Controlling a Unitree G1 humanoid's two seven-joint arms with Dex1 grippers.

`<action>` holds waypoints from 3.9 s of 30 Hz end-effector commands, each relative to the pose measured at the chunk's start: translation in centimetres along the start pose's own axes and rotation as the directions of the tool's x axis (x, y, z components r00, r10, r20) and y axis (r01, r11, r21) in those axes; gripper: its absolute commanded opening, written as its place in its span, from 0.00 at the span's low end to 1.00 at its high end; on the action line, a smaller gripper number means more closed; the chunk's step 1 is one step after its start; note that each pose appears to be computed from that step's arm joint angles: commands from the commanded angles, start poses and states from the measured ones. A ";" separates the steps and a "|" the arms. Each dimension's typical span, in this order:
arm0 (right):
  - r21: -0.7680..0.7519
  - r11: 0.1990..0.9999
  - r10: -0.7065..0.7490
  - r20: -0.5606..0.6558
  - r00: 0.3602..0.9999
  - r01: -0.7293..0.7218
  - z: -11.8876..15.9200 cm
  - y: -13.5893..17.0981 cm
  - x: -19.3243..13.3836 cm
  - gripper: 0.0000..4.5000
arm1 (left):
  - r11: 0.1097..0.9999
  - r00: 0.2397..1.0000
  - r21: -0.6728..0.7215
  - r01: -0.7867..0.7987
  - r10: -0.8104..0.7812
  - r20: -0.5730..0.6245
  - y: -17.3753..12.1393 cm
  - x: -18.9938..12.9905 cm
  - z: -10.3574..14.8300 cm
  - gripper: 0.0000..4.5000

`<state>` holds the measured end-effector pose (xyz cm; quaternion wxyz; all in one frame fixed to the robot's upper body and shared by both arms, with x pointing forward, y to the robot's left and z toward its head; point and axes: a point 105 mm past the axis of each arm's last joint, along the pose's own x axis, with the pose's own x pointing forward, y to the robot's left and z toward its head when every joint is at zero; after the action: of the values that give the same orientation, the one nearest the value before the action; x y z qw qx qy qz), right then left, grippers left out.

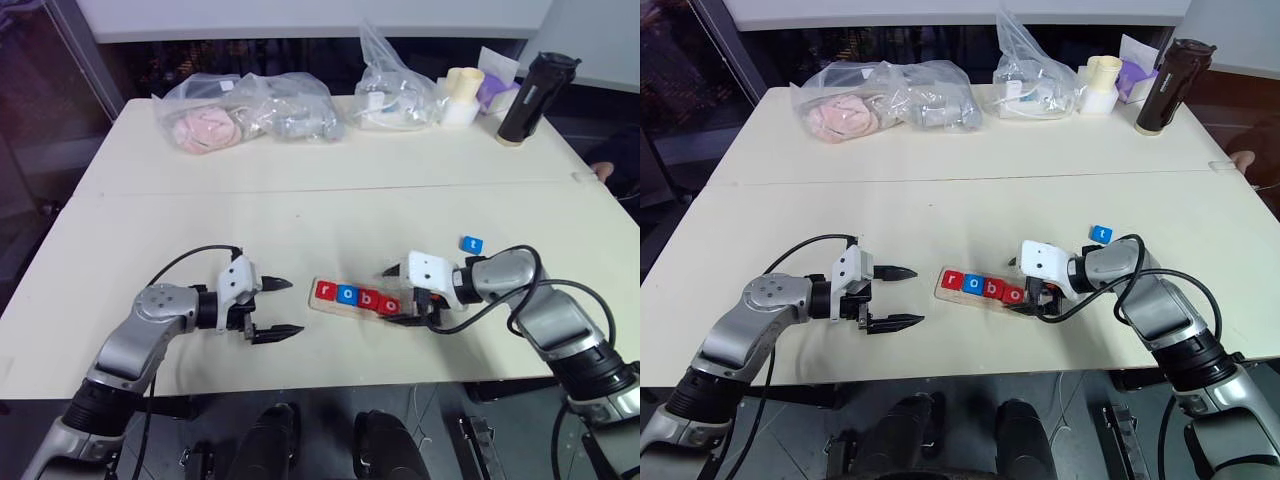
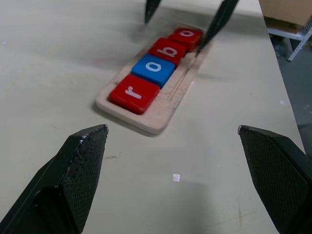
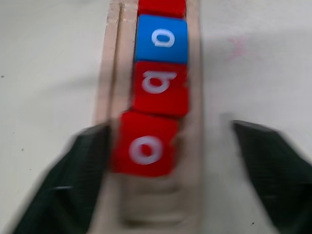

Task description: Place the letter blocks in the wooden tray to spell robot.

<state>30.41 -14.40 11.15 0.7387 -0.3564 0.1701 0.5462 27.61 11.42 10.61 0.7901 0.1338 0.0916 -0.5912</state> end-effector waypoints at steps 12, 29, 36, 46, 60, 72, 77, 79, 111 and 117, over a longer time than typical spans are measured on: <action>-0.041 0.993 -0.113 0.014 0.993 0.114 0.8 -1.9 -1.0 0.99 | 0.999 1.000 0.042 0.008 -0.009 0.022 0.1 0.1 1.2 1.00; 0.049 0.974 -0.225 0.044 0.973 0.223 1.4 -4.0 -6.1 0.99 | 0.999 1.000 0.047 0.002 -0.003 0.026 0.4 0.1 1.4 1.00; 0.256 0.733 -0.628 -0.098 0.772 0.630 -2.3 -8.4 -8.9 0.99 | 0.999 0.999 0.043 0.001 -0.002 0.034 0.3 0.3 1.4 1.00; 0.435 0.229 -0.804 -0.420 0.421 0.871 -6.6 -9.7 -8.6 0.99 | 0.999 0.999 0.045 0.015 -0.016 0.035 0.3 0.6 1.5 1.00; 0.589 -0.011 -0.681 -0.596 0.425 0.808 -10.7 -8.4 -6.5 0.99 | 0.999 0.999 0.044 0.007 -0.009 0.032 0.2 0.4 1.4 1.00; 0.615 -0.030 -0.679 -0.591 0.436 0.788 -10.0 -8.1 -6.9 0.25 | 0.999 0.999 0.039 0.004 -0.005 0.034 0.1 0.4 1.3 1.00; 0.633 -0.040 -0.652 -0.603 0.460 0.773 -8.9 -6.6 -7.7 0.25 | 0.999 0.999 0.035 0.008 -0.009 0.039 0.0 0.6 1.3 1.00; 0.644 -0.018 -0.634 -0.599 0.489 0.765 -7.9 -5.2 -7.7 0.25 | 0.999 0.999 0.034 0.011 -0.012 0.038 0.0 0.6 1.2 1.00; 0.388 0.823 -0.352 -0.224 0.909 0.414 -2.5 2.2 -8.1 0.99 | 0.999 0.999 0.041 0.019 -0.020 0.033 0.2 0.7 1.0 1.00; 0.198 0.956 -0.188 -0.160 0.969 0.218 -3.6 1.5 -8.9 0.99 | 0.999 0.999 0.046 0.017 -0.018 0.035 0.2 0.6 1.1 1.00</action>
<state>26.53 -22.94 13.36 0.8320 -0.3043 0.2567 0.3863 28.04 10.79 10.61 0.7856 0.1312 0.0858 -0.5985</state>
